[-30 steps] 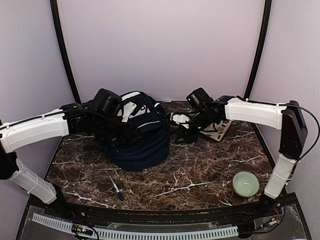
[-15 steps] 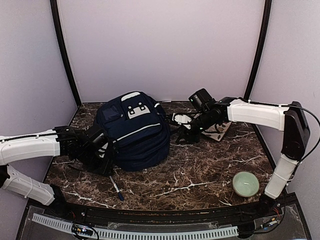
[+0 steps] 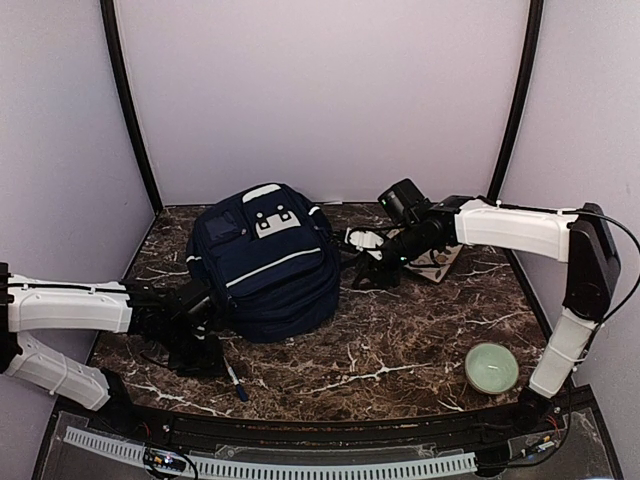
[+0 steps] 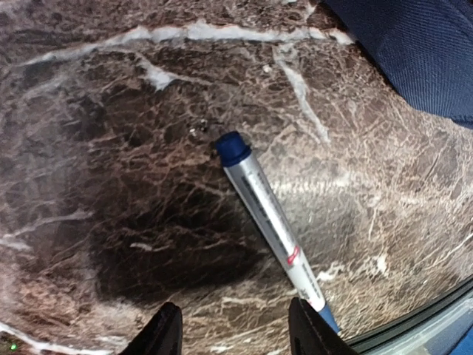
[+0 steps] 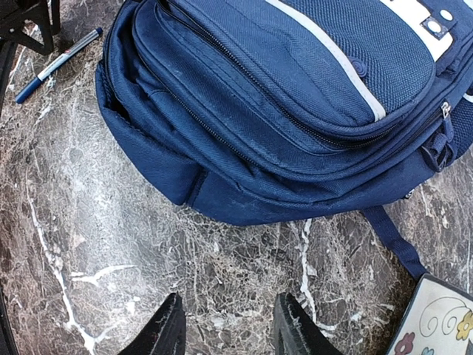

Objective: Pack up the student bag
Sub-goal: Move the pen to the center of the board.

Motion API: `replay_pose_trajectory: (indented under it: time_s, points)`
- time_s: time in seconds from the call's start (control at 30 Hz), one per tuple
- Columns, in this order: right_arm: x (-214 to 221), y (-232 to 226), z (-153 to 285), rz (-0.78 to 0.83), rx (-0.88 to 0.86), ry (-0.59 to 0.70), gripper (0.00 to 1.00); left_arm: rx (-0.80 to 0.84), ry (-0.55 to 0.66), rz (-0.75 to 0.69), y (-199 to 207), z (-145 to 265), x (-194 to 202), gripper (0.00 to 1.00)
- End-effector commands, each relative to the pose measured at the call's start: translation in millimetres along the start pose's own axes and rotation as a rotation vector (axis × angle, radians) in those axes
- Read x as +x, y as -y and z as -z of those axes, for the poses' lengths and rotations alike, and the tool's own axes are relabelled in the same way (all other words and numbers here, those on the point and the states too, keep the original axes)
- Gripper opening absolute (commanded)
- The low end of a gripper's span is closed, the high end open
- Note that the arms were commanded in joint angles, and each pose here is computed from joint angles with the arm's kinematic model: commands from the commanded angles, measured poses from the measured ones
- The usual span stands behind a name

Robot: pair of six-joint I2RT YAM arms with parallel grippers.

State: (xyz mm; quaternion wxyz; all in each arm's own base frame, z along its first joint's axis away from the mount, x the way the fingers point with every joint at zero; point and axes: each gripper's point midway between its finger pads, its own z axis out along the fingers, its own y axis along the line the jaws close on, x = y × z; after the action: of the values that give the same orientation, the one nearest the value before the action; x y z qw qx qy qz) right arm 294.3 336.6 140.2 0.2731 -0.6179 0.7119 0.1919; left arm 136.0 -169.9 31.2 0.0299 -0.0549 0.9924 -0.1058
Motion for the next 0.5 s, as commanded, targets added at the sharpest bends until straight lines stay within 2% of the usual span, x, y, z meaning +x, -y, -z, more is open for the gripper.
replay_pose_trajectory:
  time_s: [0.0,0.27,0.47]
  points:
    - [-13,-2,11,0.02,0.004,0.055,0.41,0.082,0.024,0.087,17,-9,-8,0.51]
    - [-10,-2,8,0.018,0.0,0.048,0.42,0.113,0.002,0.054,35,-24,-11,0.46]
    - [-8,-1,8,0.026,0.011,0.04,0.42,0.15,-0.032,-0.062,71,-37,-8,0.36]
